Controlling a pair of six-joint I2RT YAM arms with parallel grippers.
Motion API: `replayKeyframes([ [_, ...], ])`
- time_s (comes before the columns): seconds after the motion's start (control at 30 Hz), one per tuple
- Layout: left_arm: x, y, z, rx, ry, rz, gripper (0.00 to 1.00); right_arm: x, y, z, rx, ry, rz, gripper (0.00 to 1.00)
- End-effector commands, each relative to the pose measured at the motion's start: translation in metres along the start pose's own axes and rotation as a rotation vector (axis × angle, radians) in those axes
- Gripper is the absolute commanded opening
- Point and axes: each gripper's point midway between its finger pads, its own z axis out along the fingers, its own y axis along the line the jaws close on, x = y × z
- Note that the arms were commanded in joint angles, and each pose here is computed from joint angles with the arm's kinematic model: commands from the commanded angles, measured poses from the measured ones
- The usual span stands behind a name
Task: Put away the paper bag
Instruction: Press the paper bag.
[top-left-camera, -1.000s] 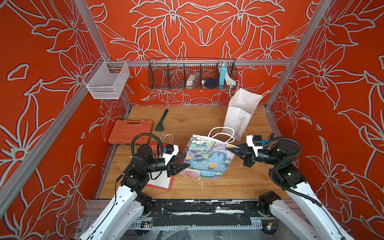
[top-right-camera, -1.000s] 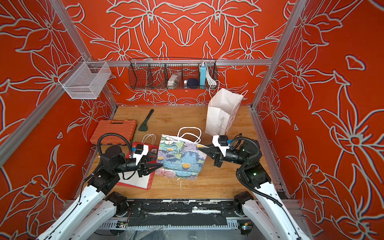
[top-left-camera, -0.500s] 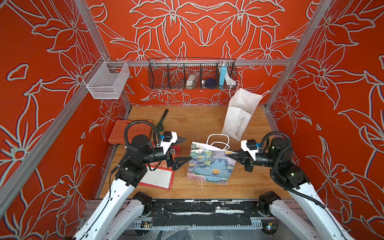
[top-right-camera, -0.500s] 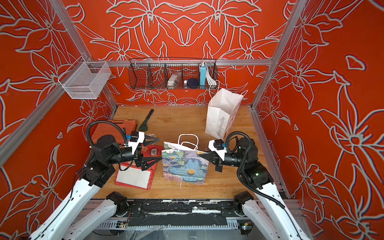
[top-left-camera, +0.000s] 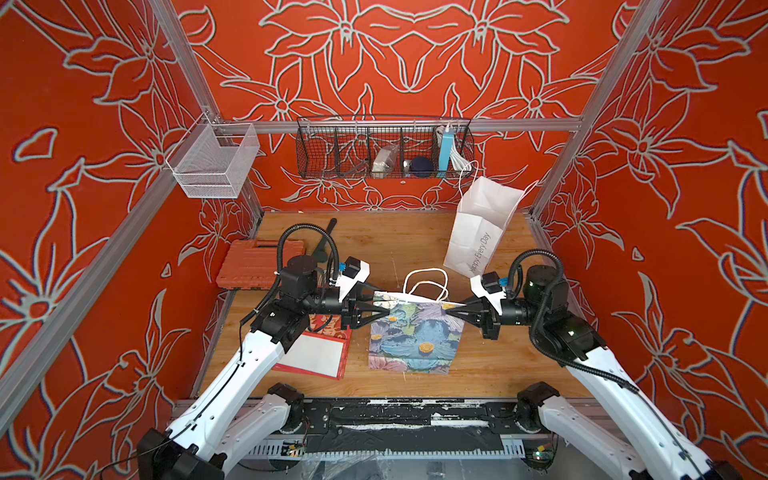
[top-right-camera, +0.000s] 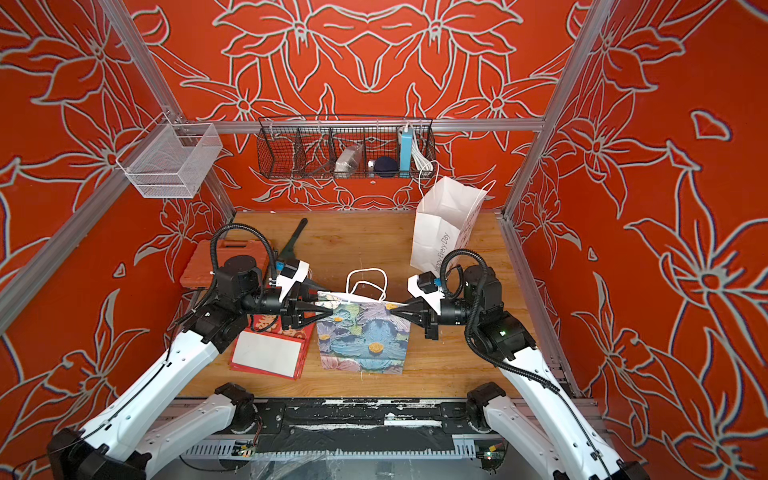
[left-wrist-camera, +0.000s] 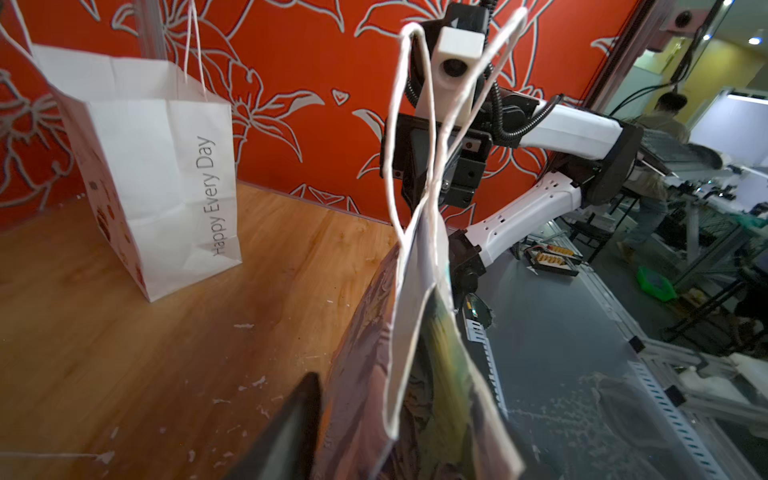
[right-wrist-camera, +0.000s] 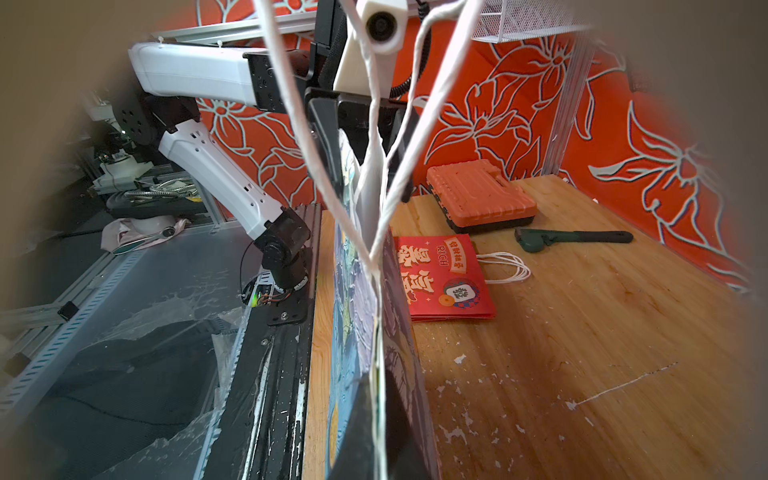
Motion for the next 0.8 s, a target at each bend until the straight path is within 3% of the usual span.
replayKeyframes([
  [0.0,-0.01,-0.006,0.0,0.035,-0.017,0.052,0.27,-0.02,0.008,-0.001,-0.039,-0.042,-0.061,0.0],
  [0.1,-0.011,-0.004,0.0,0.026,-0.021,0.054,0.0,-0.017,0.006,0.0,-0.036,-0.031,-0.042,0.0],
  [0.17,-0.013,-0.003,0.0,0.017,-0.024,0.051,0.0,-0.015,0.005,0.0,-0.029,-0.021,-0.03,0.0],
  [0.2,-0.014,-0.002,0.0,0.009,-0.025,0.049,0.0,-0.015,0.005,-0.001,-0.016,-0.017,-0.027,0.05],
  [0.23,-0.015,-0.002,-0.001,0.003,-0.029,0.044,0.0,-0.014,0.005,-0.003,0.001,-0.013,-0.025,0.2],
  [0.33,-0.021,-0.006,-0.003,0.005,-0.047,0.037,0.0,-0.014,0.01,-0.008,0.036,-0.042,-0.022,0.49],
  [0.4,-0.025,-0.009,-0.004,0.015,-0.062,0.029,0.0,-0.014,0.012,-0.011,0.054,-0.079,-0.01,0.55],
  [0.53,-0.033,-0.013,-0.006,0.023,-0.094,0.002,0.0,-0.017,0.014,-0.012,0.051,-0.145,0.037,0.53],
  [0.77,-0.039,-0.018,-0.007,0.045,-0.117,-0.046,0.0,-0.024,0.01,-0.007,0.03,-0.159,0.038,0.51],
])
